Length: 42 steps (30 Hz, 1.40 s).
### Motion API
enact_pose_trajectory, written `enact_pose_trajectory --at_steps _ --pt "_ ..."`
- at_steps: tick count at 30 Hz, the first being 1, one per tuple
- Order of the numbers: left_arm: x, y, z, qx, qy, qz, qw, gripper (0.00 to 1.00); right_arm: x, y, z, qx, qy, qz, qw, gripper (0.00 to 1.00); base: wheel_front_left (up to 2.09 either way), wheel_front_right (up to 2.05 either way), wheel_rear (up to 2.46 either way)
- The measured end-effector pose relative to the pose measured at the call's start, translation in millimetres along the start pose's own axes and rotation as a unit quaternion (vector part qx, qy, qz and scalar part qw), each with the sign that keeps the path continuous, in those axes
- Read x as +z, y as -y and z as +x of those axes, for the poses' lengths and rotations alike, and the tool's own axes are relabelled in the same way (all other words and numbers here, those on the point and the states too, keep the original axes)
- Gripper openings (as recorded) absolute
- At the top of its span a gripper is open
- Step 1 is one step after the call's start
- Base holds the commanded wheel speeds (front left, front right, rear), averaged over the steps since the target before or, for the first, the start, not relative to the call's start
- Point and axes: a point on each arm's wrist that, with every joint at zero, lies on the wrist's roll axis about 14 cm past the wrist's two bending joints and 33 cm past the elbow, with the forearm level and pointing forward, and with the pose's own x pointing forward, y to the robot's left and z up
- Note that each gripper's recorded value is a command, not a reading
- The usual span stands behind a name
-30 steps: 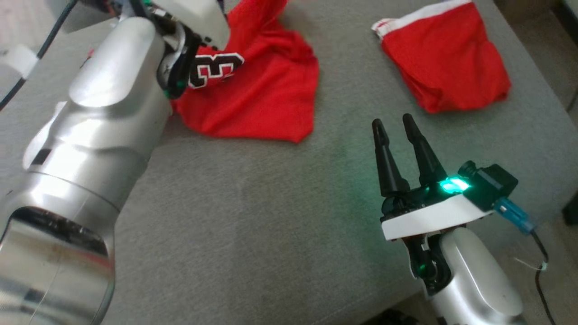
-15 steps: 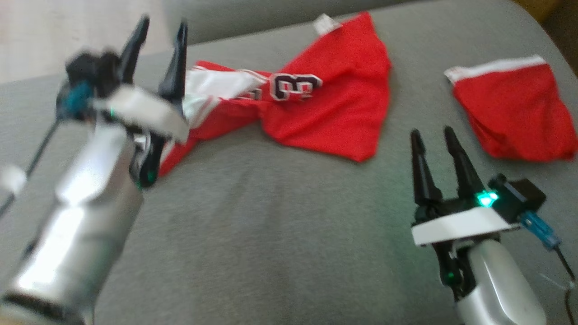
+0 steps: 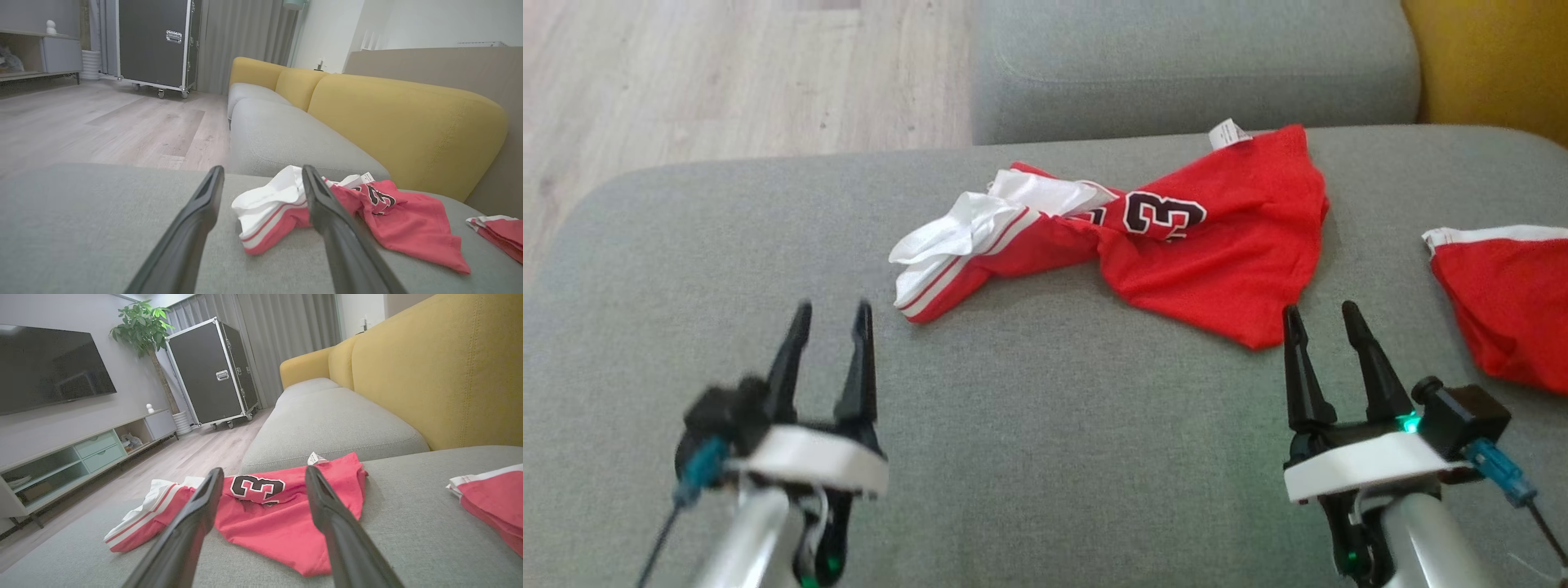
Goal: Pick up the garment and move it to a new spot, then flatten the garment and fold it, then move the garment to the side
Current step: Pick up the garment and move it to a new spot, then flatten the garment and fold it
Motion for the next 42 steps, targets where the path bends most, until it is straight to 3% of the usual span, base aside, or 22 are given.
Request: enact_pose_trajectory --at_steps 6,12,17,26,35,37,42 --pt "-9 2 -12 0.015 0.002 -0.009 1.000 1.00 -4 1 0 -0.001 -0.006 -0.002 1.000 1.00 0.00 0.00 0.00" --pt "-17 7 -5 0.005 -0.006 -0.004 1.000 1.00 -35 16 4 -0.010 -0.061 -0.050 0.997 1.00 0.00 0.00 0.00" --pt "-21 8 10 -0.002 -0.010 -0.002 1.000 1.00 -74 29 20 -0.011 -0.159 -0.100 0.982 1.00 0.00 0.00 0.00" --pt "-31 -3 25 0.008 -0.021 -0.006 1.000 1.00 -134 43 36 0.000 -0.298 -0.155 0.942 1.00 0.00 0.00 0.00" --pt "-21 -18 34 0.025 -0.006 -0.004 1.000 1.00 -142 42 59 0.015 -0.321 -0.180 0.930 1.00 0.00 0.00 0.00" --pt "-19 -19 34 0.026 -0.003 -0.001 1.000 1.00 -142 43 60 0.013 -0.322 -0.179 0.930 0.00 0.00 0.00 0.00" --pt "-14 -15 34 0.023 0.004 -0.004 1.000 1.00 -139 50 55 0.003 -0.316 -0.175 0.932 0.00 0.00 0.00 0.00"
